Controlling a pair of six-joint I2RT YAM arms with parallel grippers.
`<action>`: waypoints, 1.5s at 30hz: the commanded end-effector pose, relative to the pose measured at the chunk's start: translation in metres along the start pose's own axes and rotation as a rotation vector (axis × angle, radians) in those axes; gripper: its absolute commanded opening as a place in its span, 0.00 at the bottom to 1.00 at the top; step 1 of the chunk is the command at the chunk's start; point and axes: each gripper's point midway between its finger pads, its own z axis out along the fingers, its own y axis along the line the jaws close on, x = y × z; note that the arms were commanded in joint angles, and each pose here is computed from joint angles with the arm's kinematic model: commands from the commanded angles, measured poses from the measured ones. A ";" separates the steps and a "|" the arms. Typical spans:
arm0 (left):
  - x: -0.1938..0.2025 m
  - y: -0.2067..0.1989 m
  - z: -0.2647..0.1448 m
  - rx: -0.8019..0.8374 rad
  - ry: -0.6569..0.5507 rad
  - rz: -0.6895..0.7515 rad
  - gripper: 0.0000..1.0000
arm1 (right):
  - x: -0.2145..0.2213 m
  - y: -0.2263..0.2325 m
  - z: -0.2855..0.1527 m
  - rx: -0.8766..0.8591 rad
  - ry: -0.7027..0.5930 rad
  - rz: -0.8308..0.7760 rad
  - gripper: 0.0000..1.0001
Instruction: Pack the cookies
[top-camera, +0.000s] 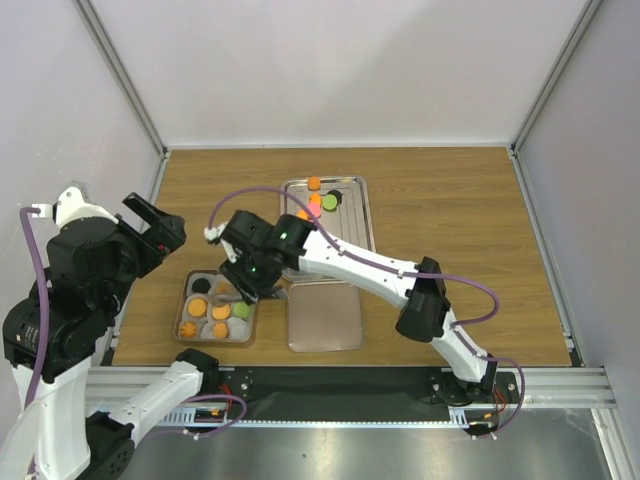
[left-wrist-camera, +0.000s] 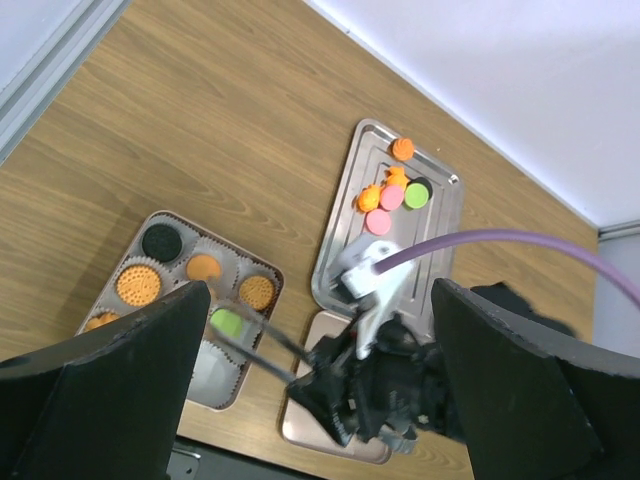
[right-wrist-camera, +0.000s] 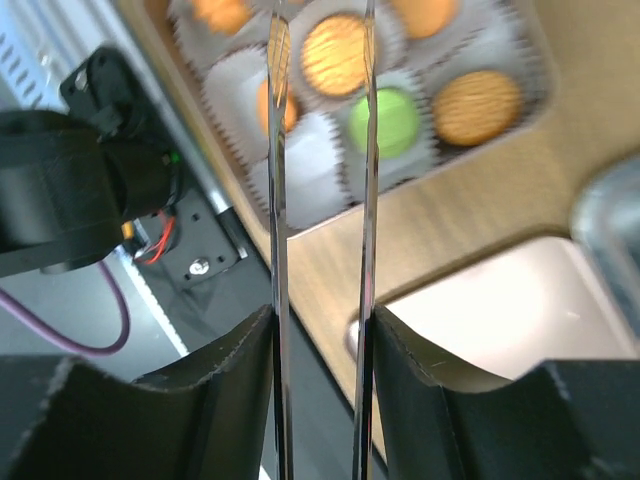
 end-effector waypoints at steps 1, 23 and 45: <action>-0.015 -0.013 0.000 0.039 -0.049 -0.009 0.99 | -0.040 -0.016 -0.063 0.051 -0.187 0.025 0.47; -0.010 -0.037 0.018 0.124 -0.041 0.015 1.00 | 0.019 -0.263 -0.104 0.471 -0.163 0.472 0.51; -0.006 -0.031 0.018 0.111 -0.037 0.012 1.00 | 0.018 -0.252 -0.061 0.444 -0.095 0.414 0.55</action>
